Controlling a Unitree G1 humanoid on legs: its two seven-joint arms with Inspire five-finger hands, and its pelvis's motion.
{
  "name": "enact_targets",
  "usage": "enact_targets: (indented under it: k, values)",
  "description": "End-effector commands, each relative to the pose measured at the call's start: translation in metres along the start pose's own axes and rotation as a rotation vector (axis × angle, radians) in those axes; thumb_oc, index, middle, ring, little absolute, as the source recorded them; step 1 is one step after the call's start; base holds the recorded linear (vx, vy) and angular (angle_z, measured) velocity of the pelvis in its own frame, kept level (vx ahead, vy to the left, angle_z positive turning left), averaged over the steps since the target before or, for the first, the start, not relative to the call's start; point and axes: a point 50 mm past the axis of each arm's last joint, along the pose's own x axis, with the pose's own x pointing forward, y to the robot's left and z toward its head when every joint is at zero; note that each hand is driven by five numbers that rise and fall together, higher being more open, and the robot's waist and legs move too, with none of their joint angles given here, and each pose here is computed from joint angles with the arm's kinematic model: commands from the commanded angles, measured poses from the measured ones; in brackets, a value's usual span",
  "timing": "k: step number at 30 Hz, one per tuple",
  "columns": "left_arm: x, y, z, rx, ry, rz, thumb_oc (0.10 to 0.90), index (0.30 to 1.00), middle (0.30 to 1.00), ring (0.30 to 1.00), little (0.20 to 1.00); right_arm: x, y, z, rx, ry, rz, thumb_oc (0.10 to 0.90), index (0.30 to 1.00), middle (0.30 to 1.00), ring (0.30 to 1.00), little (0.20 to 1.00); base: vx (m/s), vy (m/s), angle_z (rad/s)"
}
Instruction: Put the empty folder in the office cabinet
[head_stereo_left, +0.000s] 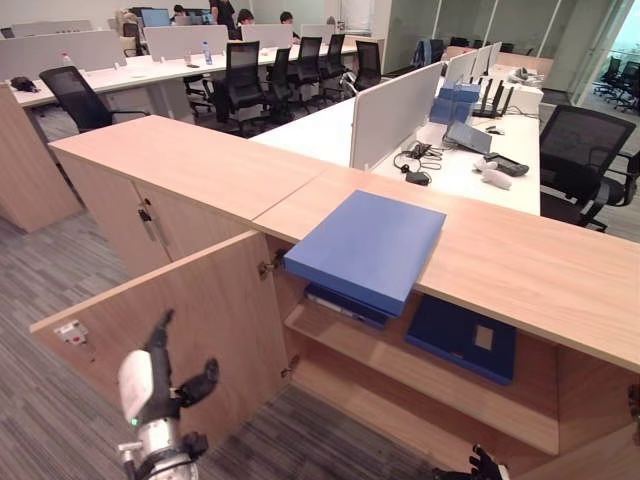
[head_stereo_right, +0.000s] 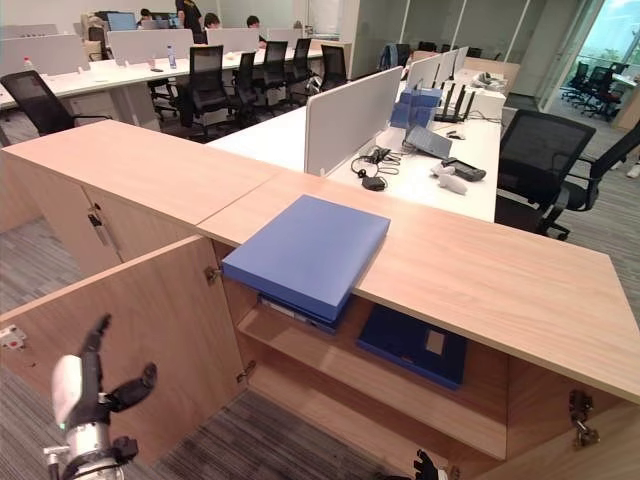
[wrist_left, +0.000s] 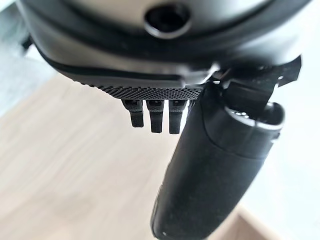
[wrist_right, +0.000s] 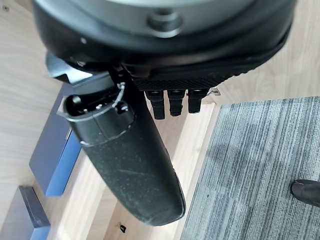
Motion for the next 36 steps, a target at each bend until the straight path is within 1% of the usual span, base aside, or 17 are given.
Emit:
enact_targets:
  k: [1, 2, 4, 9, 11, 14, 19, 24, 29, 32, 36]
  values:
    - [0.052, 0.031, 0.065, 0.021, -0.426, 0.249, 0.800, 0.900, 0.900, 0.900, 0.900, 0.011, 0.005, 0.048, 0.013, -0.178, -0.004, 0.800, 0.900, 0.900, 0.900, 0.900, 0.00, -0.011, 0.05]
    - [0.052, 0.031, 0.065, 0.023, -0.427, 0.250, 0.800, 0.900, 0.900, 0.900, 0.900, 0.011, 0.005, 0.048, 0.014, -0.178, -0.004, 0.800, 0.900, 0.900, 0.900, 0.900, 0.01, -0.018, 0.09]
    - [0.063, 0.043, 0.095, 0.081, -0.634, 0.280, 0.800, 0.900, 0.900, 0.900, 0.900, 0.012, 0.005, 0.051, -0.013, -0.193, 0.010, 0.800, 0.900, 0.900, 0.900, 0.900, 0.01, -0.016, 0.08]
    - [0.069, 0.059, 0.136, 0.122, -0.905, 0.302, 0.800, 0.900, 0.900, 0.900, 0.900, 0.012, 0.007, 0.053, -0.041, -0.213, 0.036, 0.800, 0.900, 0.900, 0.900, 0.900, 0.00, 0.000, 0.00]
    - [0.070, 0.062, 0.147, 0.123, -0.965, 0.305, 0.800, 0.900, 0.900, 0.900, 0.900, 0.012, 0.008, 0.056, -0.044, -0.223, 0.040, 0.800, 0.900, 0.900, 0.900, 0.900, 0.00, 0.000, 0.00]
    - [0.070, 0.063, 0.161, 0.132, -1.062, 0.231, 0.800, 0.900, 0.900, 0.900, 0.900, 0.013, 0.005, 0.058, -0.050, -0.233, 0.040, 0.800, 0.900, 0.900, 0.900, 0.900, 0.00, 0.000, 0.00]
    - [0.070, 0.057, 0.171, 0.098, -1.119, 0.069, 0.800, 0.900, 0.900, 0.900, 0.900, 0.014, 0.001, 0.065, -0.055, -0.261, 0.033, 0.800, 0.900, 0.900, 0.900, 0.900, -0.01, 0.003, -0.01]
    - [0.067, 0.050, 0.175, 0.040, -1.117, -0.033, 0.800, 0.900, 0.900, 0.900, 0.900, 0.014, 0.000, 0.067, -0.032, -0.265, 0.018, 0.800, 0.900, 0.900, 0.900, 0.900, 0.00, 0.007, -0.09]
    - [0.066, 0.046, 0.175, -0.001, -1.102, -0.084, 0.800, 0.900, 0.900, 0.900, 0.900, 0.013, -0.001, 0.065, -0.008, -0.256, 0.004, 0.800, 0.900, 0.900, 0.900, 0.900, 0.01, 0.007, -0.03]
    - [0.065, 0.042, 0.172, -0.035, -1.071, -0.136, 0.800, 0.900, 0.900, 0.900, 0.900, 0.013, -0.002, 0.057, 0.017, -0.218, -0.012, 0.800, 0.900, 0.900, 0.900, 0.900, -0.01, 0.011, -0.05]
    - [0.065, 0.037, 0.168, -0.018, -1.047, -0.177, 0.800, 0.900, 0.900, 0.900, 0.900, 0.014, -0.003, 0.052, 0.039, -0.191, -0.020, 0.800, 0.900, 0.900, 0.900, 0.900, -0.01, 0.008, -0.07]
